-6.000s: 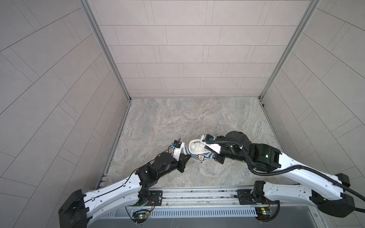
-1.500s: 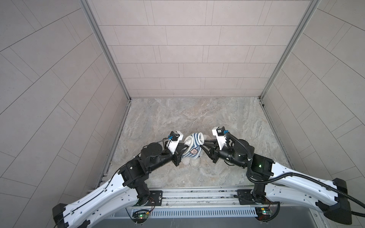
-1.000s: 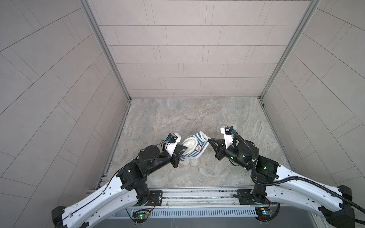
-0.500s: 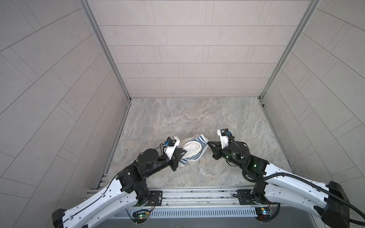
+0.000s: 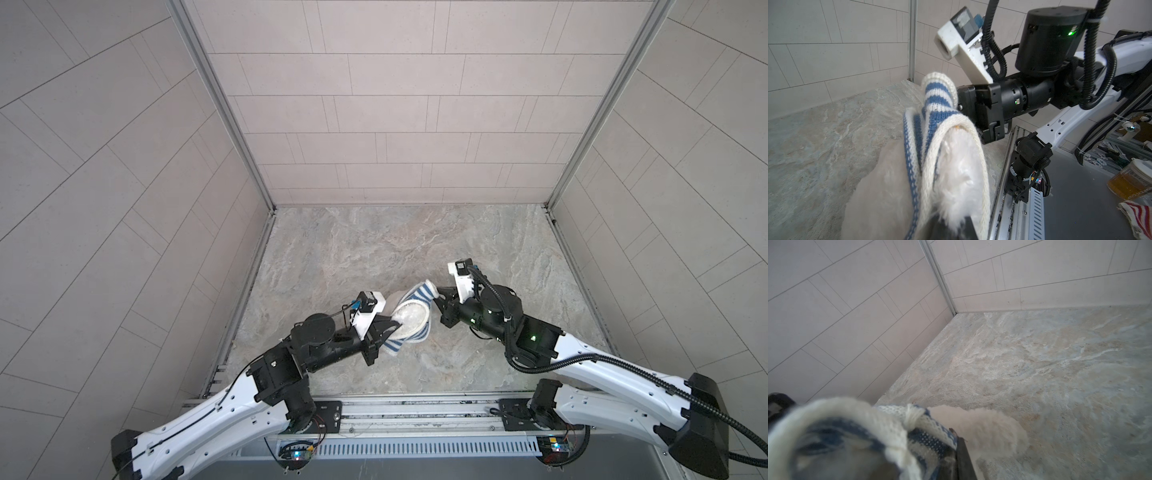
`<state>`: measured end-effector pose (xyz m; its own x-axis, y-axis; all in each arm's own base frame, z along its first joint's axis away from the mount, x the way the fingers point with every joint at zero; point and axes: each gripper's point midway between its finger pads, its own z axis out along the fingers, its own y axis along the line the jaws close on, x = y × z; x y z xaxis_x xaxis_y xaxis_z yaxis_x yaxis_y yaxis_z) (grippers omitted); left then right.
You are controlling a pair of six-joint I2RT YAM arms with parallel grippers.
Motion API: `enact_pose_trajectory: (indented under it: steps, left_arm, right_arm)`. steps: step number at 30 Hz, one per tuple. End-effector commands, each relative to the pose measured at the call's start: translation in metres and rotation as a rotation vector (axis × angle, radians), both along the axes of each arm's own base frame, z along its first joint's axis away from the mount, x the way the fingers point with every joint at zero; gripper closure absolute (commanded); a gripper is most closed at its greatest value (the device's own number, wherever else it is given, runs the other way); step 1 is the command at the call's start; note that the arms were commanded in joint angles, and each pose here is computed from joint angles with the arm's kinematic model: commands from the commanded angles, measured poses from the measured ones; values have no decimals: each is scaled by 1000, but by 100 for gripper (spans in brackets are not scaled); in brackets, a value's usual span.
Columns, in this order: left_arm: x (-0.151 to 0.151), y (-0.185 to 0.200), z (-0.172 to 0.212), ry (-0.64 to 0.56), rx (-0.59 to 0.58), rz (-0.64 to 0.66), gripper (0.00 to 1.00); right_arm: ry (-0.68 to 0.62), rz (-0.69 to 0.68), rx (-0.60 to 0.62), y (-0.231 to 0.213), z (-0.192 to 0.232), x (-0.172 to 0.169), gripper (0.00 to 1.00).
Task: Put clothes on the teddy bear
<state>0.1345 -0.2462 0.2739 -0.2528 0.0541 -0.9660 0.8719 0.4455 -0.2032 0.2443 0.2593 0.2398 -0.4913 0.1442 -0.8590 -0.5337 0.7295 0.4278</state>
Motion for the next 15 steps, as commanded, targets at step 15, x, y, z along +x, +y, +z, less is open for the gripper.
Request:
enact_pose_trajectory:
  steps: [15]
  left_arm:
    - [-22,7,51,-103,-151,-79,100]
  right_arm:
    - [189,-34,-130,-5,-89,21,100]
